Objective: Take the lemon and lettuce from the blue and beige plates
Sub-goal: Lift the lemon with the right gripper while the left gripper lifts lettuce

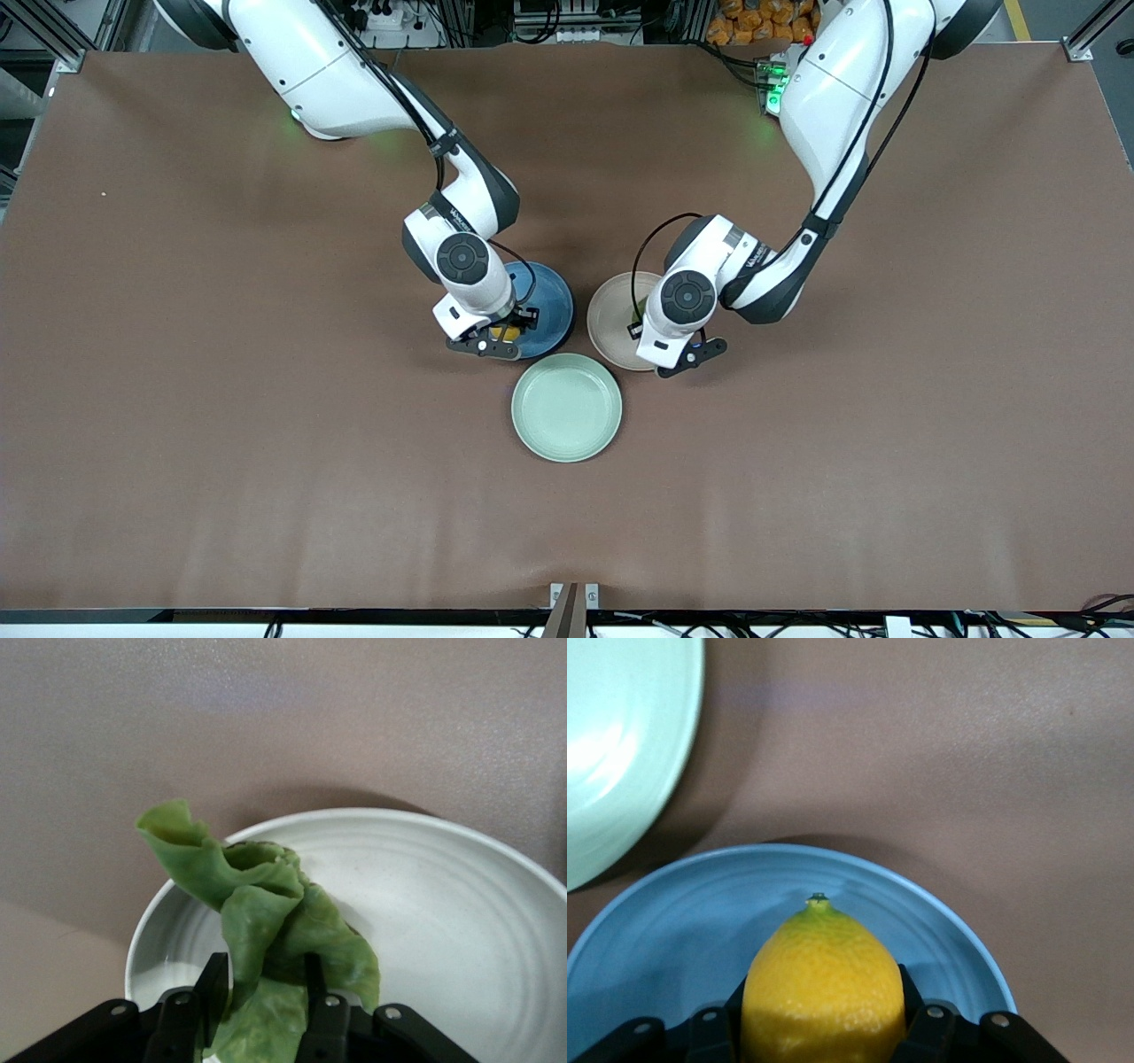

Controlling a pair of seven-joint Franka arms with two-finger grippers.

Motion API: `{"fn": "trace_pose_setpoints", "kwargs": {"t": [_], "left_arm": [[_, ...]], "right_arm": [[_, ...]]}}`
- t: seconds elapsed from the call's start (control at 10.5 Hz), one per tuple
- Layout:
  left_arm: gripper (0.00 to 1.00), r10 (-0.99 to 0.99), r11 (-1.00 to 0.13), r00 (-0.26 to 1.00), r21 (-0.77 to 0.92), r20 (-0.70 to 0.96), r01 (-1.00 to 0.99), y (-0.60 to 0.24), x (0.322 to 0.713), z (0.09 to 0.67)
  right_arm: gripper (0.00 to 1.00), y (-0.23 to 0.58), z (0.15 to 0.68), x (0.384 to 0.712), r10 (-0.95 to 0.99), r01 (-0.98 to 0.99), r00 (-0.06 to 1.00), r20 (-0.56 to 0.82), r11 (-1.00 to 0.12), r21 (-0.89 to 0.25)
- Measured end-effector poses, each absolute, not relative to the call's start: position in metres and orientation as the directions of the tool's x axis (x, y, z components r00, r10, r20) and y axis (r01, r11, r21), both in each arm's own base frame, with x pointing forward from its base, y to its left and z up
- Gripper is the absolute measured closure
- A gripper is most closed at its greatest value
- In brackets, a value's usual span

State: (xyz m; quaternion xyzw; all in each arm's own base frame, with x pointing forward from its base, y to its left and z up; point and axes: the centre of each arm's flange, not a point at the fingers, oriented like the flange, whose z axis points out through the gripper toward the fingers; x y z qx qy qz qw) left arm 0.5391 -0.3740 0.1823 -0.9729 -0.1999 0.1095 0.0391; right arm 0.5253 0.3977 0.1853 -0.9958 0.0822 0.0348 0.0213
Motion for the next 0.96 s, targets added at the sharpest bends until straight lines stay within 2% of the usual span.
{"fn": "trace_pose_setpoints", "kwargs": {"t": [0.19, 0.29, 0.38, 0.48, 0.57, 0.67, 0.96], "left_arm": [[0.62, 0.399, -0.916, 0.896, -0.12, -0.197, 0.382, -0.374, 0.539, 0.182], [0.74, 0.405, -0.914, 0.893, -0.12, -0.195, 0.388, -0.374, 0.54, 0.183], [0.74, 0.422, -0.906, 0.886, -0.123, -0.192, 0.405, -0.374, 0.54, 0.183], [0.85, 0.437, -0.899, 0.88, -0.122, -0.188, 0.42, -0.375, 0.541, 0.185], [0.87, 0.45, -0.893, 0.874, -0.118, -0.182, 0.435, -0.376, 0.544, 0.188], [0.98, 0.46, -0.888, 0.871, -0.111, -0.175, 0.447, -0.378, 0.547, 0.192], [0.98, 0.495, -0.869, 0.856, -0.075, -0.148, 0.489, -0.384, 0.563, 0.214]], "right_arm": [[0.4, 0.399, 0.197, 0.531, -0.164, -0.167, 0.984, -0.075, -0.985, -0.031], [0.4, 0.397, 0.211, 0.537, -0.169, -0.171, 0.982, -0.083, -0.985, -0.018], [0.4, 0.39, 0.227, 0.543, -0.171, -0.172, 0.981, -0.088, -0.985, -0.007], [0.4, 0.379, 0.244, 0.55, -0.159, -0.16, 0.983, -0.095, -0.987, 0.001], [0.4, 0.364, 0.26, 0.557, -0.131, -0.131, 0.986, -0.107, -0.991, 0.009], [0.4, 0.344, 0.274, 0.565, -0.098, -0.097, 0.987, -0.125, -0.995, 0.019], [0.4, 0.27, 0.292, 0.584, -0.013, -0.007, 0.989, -0.148, -0.999, 0.041]]}}
